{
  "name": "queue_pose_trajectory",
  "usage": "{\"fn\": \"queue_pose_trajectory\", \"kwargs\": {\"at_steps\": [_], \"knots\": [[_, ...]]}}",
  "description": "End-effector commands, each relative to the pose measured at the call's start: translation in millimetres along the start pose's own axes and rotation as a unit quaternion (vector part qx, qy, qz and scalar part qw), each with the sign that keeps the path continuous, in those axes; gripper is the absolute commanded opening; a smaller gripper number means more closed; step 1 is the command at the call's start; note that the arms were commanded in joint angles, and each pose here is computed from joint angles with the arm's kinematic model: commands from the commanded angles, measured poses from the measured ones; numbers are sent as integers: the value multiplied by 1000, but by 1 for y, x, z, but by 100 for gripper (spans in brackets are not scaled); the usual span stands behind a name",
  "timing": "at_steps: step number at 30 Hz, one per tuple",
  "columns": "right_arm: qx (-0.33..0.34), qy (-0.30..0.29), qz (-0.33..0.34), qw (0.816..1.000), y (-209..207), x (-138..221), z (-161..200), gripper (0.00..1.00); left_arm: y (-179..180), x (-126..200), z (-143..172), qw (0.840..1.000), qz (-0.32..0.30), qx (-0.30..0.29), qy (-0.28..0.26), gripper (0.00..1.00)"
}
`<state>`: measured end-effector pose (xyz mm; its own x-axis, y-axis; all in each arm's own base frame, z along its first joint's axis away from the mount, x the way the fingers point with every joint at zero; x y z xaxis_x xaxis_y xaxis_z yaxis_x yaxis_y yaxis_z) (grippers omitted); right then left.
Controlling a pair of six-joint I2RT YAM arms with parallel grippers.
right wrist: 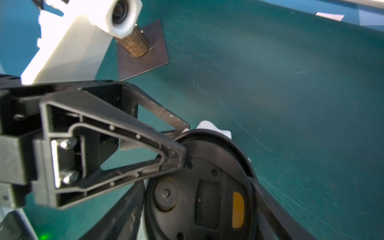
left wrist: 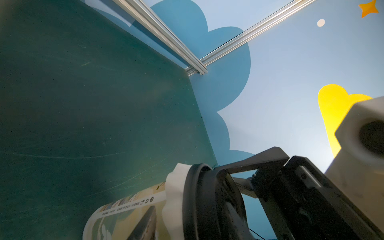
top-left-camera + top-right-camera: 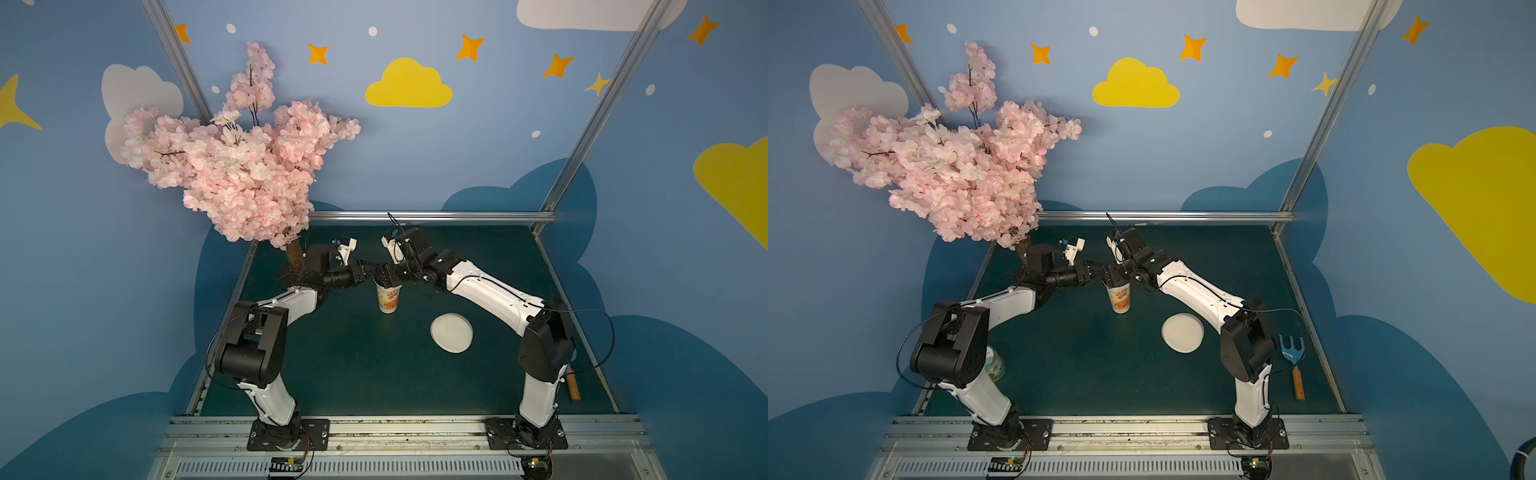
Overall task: Put the leak-proof paper on the milk tea cups
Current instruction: Secure the cup lid on the cup.
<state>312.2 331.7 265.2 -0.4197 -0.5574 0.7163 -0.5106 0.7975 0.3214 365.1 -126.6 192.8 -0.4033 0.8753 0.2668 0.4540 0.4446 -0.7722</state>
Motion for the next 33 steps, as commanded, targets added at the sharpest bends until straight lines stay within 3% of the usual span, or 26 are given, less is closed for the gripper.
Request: {"fn": "queue_pose_trajectory", "kwargs": {"at_steps": [1, 14, 26, 29, 33], "knots": [[-61, 137, 19, 988, -18, -37, 50, 84, 43, -10, 90, 975, -101, 122, 155, 49], [-91, 94, -36, 991, -26, -11, 21, 88, 44, -8, 92, 971, -131, 111, 166, 45], [-140, 74, -76, 985, -58, -15, 35, 87, 45, -8, 93, 969, -137, 112, 173, 45], [-159, 56, -104, 980, -65, -11, 33, 86, 45, -8, 93, 969, -135, 110, 174, 44], [-180, 39, -215, 959, -69, -14, 25, 87, 46, -8, 94, 969, -135, 111, 177, 43]]}}
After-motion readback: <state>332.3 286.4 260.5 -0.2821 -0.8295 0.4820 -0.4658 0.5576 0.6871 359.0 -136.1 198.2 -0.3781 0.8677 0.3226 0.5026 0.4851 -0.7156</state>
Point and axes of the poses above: each gripper's point midway between its finger pads, its own x axis back along the fingers, its own y axis along the line the jaws close on, z = x × y, the point moved 10 cm from there along x, back along the fingers, and after that the axes turned 8 degrees about -x, right-handed, at the moved point
